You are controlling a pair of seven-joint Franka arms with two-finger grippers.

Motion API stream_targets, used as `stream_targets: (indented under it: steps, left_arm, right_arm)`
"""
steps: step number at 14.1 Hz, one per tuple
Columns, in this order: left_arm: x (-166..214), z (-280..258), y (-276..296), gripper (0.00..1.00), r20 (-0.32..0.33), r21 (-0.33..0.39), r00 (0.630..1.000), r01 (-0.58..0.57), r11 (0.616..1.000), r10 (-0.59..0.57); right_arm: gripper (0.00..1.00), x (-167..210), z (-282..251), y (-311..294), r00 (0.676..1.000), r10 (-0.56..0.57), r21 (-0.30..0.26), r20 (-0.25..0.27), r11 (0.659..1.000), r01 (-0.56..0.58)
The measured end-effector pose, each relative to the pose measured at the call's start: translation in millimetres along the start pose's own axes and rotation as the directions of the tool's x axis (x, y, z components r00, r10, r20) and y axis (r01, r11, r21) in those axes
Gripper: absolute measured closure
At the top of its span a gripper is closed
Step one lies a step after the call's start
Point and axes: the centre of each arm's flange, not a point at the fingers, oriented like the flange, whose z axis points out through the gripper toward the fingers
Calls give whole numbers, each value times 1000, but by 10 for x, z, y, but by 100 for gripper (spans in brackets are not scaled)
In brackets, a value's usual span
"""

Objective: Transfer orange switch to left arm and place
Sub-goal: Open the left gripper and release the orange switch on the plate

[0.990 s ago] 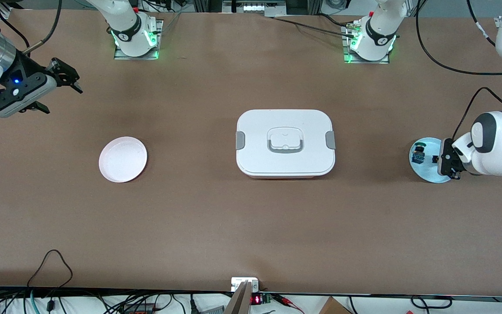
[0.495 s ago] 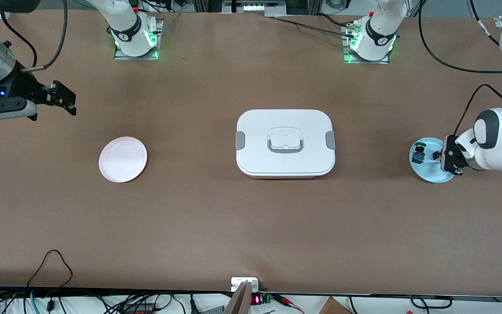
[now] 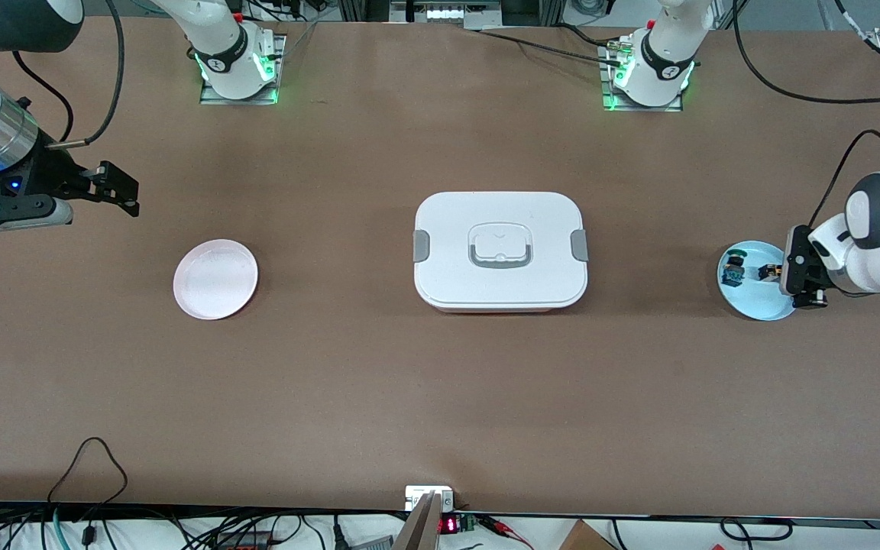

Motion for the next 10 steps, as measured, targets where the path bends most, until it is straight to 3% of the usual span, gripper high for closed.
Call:
stream_targets:
  steps: [3, 6, 10]
  left_arm:
    - [114, -540, 99, 0, 6, -55, 987, 159, 986, -159]
    - [233, -1081, 125, 0, -28, -81, 951, 305, 949, -308]
    - [808, -1744, 197, 0, 4, -126, 835, 546, 828, -550]
  right_arm:
    - [0, -3, 3, 18, 1000, 5, 0, 2, 1000, -5]
    - [0, -7, 6, 23, 1000, 8, 0, 6, 1000, -8]
    - [0, -25, 20, 21, 1000, 12, 0, 23, 1000, -12]
